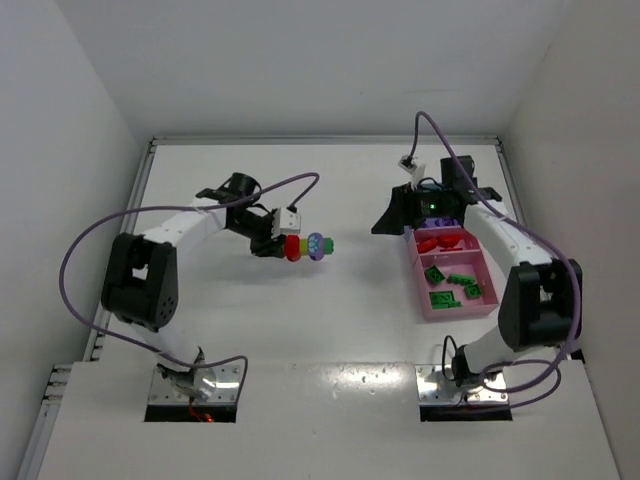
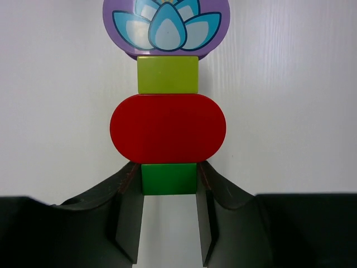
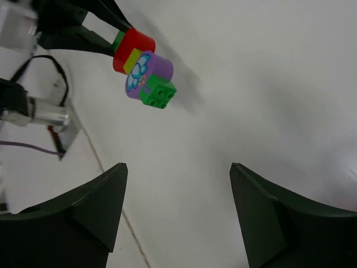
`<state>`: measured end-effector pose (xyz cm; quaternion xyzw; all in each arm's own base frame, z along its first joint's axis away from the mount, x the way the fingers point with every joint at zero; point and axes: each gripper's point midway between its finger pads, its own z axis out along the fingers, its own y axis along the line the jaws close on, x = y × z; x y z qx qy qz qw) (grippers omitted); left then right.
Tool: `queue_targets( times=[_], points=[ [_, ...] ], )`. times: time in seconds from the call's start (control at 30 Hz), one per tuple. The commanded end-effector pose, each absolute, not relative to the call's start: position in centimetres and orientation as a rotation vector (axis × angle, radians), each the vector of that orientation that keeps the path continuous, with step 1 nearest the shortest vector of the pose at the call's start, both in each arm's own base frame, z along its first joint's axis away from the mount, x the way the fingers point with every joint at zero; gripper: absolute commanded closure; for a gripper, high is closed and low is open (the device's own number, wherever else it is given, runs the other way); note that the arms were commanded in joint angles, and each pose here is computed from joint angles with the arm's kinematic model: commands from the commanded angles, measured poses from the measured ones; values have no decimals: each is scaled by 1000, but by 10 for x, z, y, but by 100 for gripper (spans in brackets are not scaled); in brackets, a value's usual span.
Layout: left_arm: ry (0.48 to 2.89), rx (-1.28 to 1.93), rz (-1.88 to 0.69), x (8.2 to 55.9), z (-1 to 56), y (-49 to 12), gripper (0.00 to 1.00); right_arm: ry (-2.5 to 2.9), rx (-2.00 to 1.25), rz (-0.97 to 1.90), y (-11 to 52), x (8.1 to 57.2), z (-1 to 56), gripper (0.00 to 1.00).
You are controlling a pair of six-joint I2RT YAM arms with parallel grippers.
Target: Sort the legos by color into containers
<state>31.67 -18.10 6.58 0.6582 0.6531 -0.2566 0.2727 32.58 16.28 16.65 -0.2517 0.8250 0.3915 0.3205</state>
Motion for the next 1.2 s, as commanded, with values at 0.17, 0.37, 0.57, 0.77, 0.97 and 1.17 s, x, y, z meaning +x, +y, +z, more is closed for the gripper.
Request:
queue_targets(
  times=[0.17, 0.37, 0.57, 0.77, 0.97, 1.17],
  points=[
    [1499, 1636, -726, 298, 157, -233, 88, 2110, -632, 1496, 225, 309, 178, 22],
    [1480, 1670, -673, 295, 159, -246, 88, 2103, -667, 1586, 246, 302, 180, 21],
    [1474, 1655, -649, 301, 164, -250, 88, 2082, -709, 1617, 254, 297, 183, 36],
    [1478, 1617, -578, 314, 169, -248, 88, 2091, -696, 1706, 248, 283, 176, 99],
    [1545, 1536, -521, 329, 164, -213, 89, 2124, -625, 1585, 212, 299, 172, 100],
    [1538, 1542, -546, 320, 159, -207, 89, 2190, -696, 1502, 197, 297, 149, 100]
  ],
)
